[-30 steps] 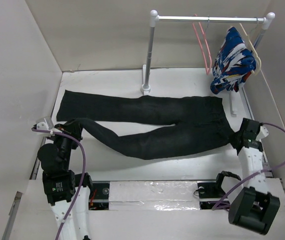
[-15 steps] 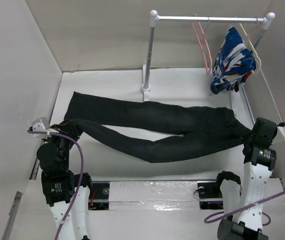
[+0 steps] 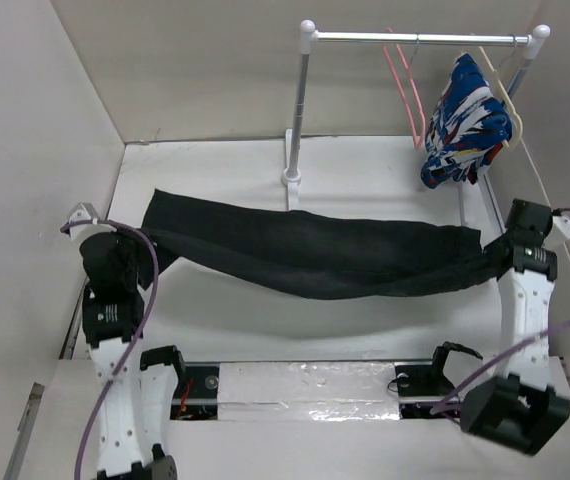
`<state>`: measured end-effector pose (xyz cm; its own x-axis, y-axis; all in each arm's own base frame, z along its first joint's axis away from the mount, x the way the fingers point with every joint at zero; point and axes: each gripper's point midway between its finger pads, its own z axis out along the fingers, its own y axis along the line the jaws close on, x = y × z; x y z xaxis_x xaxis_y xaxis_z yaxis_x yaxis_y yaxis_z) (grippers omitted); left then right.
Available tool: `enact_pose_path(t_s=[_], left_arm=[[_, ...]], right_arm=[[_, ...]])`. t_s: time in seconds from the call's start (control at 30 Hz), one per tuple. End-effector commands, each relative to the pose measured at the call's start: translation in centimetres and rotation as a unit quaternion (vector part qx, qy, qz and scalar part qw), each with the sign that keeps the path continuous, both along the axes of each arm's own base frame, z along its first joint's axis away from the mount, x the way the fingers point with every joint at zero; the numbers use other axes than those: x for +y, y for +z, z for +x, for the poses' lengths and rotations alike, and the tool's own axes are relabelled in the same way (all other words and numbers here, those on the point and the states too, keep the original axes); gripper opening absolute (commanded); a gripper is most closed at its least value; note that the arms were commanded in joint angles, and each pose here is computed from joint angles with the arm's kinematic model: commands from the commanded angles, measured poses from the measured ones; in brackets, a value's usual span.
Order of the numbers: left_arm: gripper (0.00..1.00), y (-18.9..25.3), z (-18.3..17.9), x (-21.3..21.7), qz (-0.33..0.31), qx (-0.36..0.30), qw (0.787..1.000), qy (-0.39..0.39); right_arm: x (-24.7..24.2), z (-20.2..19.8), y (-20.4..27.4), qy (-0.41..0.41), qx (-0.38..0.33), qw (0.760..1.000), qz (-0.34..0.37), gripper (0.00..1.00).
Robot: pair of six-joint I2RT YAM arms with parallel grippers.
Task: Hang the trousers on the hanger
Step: Fold the trousers at the center of the board.
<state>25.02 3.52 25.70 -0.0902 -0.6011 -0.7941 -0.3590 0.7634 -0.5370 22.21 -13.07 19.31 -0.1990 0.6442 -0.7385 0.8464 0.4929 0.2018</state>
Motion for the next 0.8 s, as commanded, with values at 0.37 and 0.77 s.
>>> enact_pose_path(t_s=[0.37, 0.77], left_arm=[[0.00, -7.3, 4.4, 5.3, -0.044, 0.129, 0.983, 0.120], [0.00, -7.6, 10.3, 9.3, 0.013, 0.191, 0.965, 0.181]], right_arm=[[-0.4, 9.3, -1.4, 0.027, -0.020, 0.999, 0.014, 0.00], [0.2, 14.4, 0.3, 0.055, -0.032, 0.998, -0.006, 0.00]])
